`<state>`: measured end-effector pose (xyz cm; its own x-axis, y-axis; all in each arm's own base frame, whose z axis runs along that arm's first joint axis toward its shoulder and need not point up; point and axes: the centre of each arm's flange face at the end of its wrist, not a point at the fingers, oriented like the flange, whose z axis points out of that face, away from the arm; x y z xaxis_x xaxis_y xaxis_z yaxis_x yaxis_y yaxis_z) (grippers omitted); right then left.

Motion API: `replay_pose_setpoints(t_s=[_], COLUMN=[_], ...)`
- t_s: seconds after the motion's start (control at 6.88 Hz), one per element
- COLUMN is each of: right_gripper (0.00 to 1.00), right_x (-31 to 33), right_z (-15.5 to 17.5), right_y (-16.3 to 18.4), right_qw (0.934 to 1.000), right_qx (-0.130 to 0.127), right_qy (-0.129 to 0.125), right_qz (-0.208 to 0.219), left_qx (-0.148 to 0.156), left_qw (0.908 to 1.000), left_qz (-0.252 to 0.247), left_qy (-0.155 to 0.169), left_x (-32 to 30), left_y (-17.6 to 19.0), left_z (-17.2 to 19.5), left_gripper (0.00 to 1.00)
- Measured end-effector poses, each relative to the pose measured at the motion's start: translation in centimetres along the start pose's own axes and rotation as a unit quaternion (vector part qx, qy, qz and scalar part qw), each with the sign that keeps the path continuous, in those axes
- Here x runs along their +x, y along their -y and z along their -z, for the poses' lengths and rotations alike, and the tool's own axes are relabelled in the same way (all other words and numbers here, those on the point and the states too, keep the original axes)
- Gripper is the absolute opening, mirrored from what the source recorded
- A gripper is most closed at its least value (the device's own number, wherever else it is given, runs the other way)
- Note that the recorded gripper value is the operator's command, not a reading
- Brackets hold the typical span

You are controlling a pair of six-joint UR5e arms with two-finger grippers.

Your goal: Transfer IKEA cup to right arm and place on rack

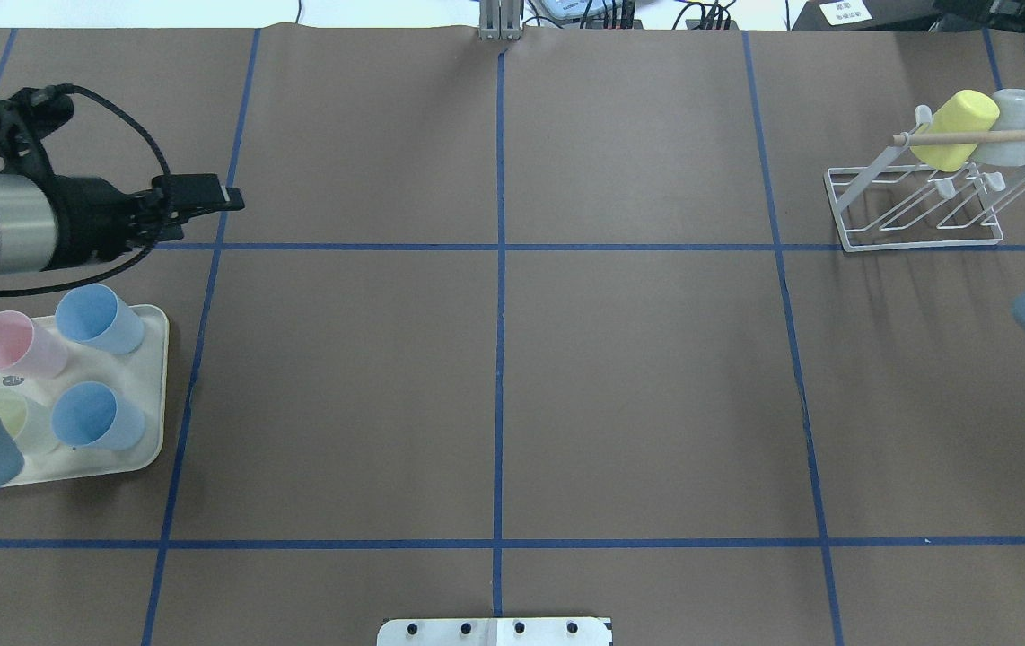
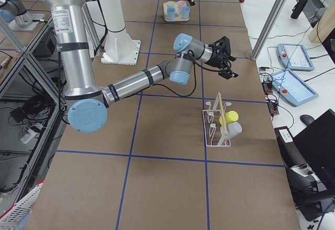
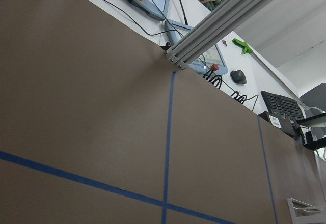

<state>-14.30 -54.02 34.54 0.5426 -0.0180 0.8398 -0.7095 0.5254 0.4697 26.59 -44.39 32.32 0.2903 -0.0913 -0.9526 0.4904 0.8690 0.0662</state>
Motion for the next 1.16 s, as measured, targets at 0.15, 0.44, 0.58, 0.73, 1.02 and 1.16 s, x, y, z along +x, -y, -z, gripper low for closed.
replay_pose_setpoints(t_s=[0.15, 0.44, 0.58, 0.73, 1.02, 1.16], right_gripper=[1.00, 1.00, 1.00, 1.00, 1.00, 1.00], right_x=[-3.0, -8.8, -10.9, -12.1, -13.3, -13.5], right_z=[0.2, 0.1, 0.3, 0.7, 1.0, 1.0], right_y=[-2.0, -5.3, -6.1, -6.7, -7.7, -8.0], right_qw=[0.9987, 0.9887, 0.9820, 0.9767, 0.9699, 0.9687], right_qx=[-0.023, -0.060, -0.074, -0.083, -0.097, -0.100], right_qy=[0.027, 0.073, 0.090, 0.100, 0.107, 0.110], right_qz=[-0.035, -0.116, -0.149, -0.170, -0.196, -0.199], left_qx=[-0.040, -0.119, -0.157, -0.189, -0.229, -0.230], left_qw=[0.9985, 0.9886, 0.9793, 0.9682, 0.9517, 0.9507], left_qz=[-0.011, -0.031, -0.050, -0.074, -0.112, -0.121], left_qy=[0.036, 0.086, 0.118, 0.146, 0.172, 0.169], left_x=[-3.8, -9.8, -12.5, -15.3, -21.6, -24.2], left_y=[2.7, 7.1, 8.0, 8.5, 8.3, 7.9], left_z=[2.1, 5.7, 5.8, 5.0, 3.2, 2.7], left_gripper=[1.00, 1.00, 1.00, 1.00, 1.00, 1.00])
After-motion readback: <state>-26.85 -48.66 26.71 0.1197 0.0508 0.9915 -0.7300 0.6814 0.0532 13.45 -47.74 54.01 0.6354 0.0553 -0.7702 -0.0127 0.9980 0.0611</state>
